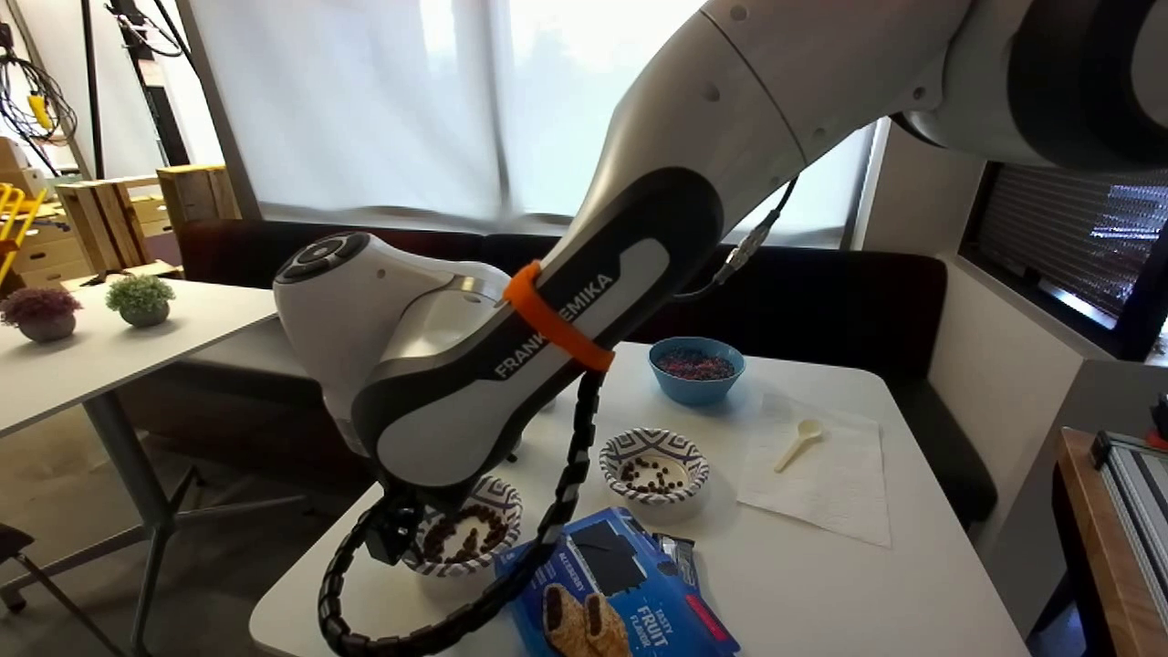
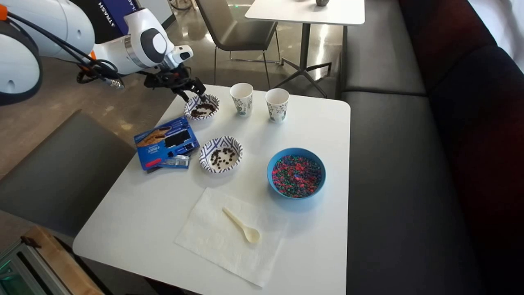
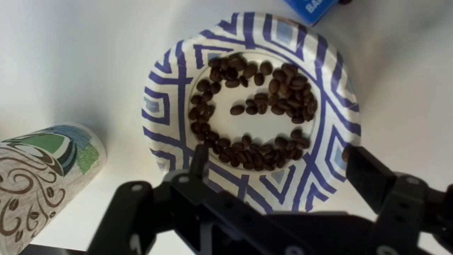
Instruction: Pour the contents from the left white bowl to the right white bowl
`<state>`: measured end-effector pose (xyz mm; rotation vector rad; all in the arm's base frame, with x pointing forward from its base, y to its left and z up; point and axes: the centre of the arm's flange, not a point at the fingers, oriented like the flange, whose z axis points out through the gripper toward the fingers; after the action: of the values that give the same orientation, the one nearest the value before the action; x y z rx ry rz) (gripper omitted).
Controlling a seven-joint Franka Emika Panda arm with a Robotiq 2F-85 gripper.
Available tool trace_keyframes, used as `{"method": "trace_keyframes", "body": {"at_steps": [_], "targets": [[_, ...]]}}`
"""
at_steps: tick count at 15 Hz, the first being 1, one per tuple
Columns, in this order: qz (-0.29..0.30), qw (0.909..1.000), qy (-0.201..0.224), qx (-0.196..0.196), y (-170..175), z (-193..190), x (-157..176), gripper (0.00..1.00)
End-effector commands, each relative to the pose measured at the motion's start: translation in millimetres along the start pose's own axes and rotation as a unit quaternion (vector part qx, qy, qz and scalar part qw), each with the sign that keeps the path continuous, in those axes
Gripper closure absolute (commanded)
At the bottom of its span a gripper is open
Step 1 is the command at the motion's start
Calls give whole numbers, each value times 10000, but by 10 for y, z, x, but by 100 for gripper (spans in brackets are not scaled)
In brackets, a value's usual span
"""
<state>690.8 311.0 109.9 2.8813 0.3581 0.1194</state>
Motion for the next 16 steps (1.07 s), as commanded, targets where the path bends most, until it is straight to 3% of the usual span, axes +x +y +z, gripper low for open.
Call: {"method": "trace_keyframes", "body": {"at_steps": [1,16], "targets": [[88,10000,-11,30,-44,52,69,0],[75,9999,-65,19,-78,127,65,0]]}}
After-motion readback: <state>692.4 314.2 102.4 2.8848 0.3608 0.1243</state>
